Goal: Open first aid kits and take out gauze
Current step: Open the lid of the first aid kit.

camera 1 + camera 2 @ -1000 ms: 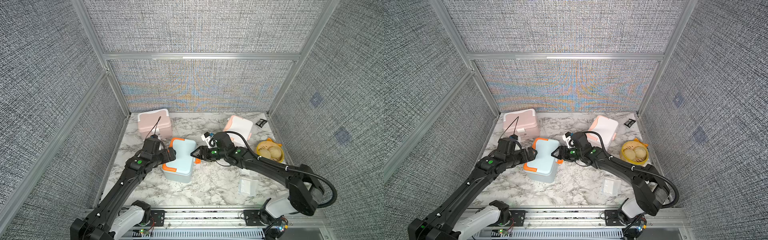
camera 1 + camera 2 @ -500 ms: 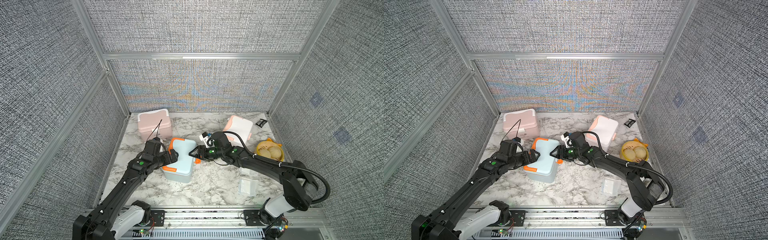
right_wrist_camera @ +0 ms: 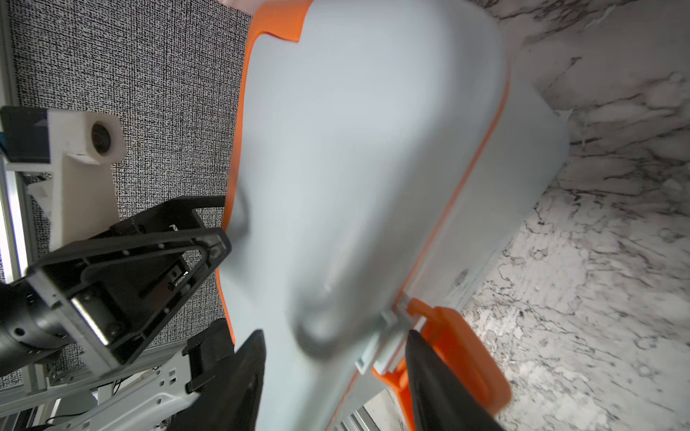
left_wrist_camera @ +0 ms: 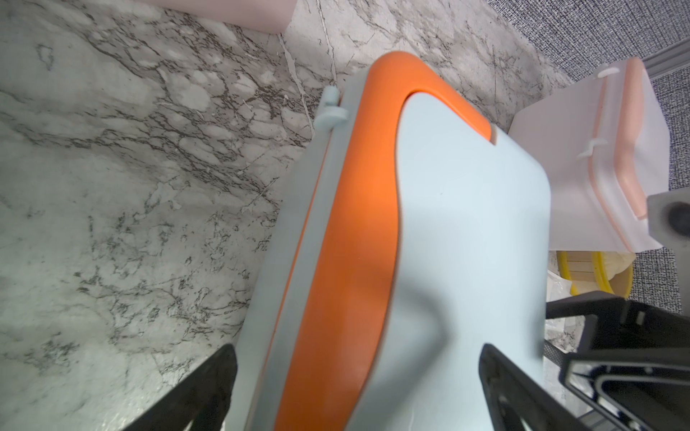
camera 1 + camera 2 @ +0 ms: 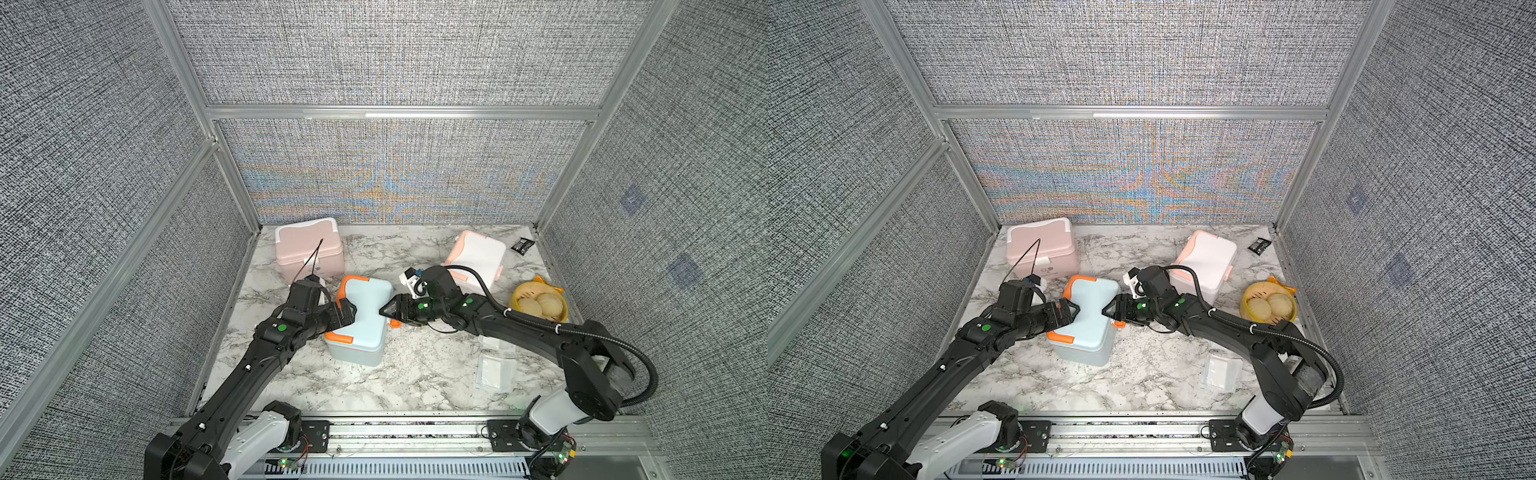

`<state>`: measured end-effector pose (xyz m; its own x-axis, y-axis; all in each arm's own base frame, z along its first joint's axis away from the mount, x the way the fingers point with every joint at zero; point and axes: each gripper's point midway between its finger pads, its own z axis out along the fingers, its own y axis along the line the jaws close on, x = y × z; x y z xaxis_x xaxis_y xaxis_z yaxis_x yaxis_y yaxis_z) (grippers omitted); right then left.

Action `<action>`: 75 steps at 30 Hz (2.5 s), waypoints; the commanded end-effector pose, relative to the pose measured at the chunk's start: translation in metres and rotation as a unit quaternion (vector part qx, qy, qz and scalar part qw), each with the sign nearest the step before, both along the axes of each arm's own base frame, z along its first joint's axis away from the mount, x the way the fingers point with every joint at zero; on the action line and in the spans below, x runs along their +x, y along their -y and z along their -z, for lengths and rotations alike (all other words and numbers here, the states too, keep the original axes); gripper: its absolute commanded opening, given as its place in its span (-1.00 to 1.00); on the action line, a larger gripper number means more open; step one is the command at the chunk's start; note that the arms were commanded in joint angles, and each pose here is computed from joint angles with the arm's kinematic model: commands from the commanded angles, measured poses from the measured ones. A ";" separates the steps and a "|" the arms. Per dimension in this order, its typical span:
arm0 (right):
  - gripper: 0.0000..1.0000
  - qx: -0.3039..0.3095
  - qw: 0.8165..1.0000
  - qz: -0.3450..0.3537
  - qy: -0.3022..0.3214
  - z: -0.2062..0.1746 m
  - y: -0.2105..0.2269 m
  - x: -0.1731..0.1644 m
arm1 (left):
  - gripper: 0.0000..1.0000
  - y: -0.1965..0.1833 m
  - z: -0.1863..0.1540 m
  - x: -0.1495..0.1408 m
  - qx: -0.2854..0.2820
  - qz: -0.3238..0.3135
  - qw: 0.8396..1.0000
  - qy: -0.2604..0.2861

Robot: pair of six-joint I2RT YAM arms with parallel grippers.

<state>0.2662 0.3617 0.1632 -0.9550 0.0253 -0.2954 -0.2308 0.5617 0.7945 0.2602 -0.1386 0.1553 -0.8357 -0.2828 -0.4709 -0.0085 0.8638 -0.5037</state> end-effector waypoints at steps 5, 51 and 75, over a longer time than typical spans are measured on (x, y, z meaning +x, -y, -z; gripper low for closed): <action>0.24 0.025 1.000 -0.011 0.008 -0.012 -0.010 0.001 | 1.00 0.001 -0.003 0.000 -0.006 0.001 1.000 0.005; 0.22 -0.004 0.999 -0.003 0.032 -0.013 -0.015 0.013 | 1.00 -0.003 -0.004 -0.004 -0.001 -0.002 1.000 0.007; 0.21 0.097 0.995 0.009 -0.027 -0.029 -0.026 0.005 | 1.00 0.014 -0.017 -0.004 -0.055 0.023 0.998 0.029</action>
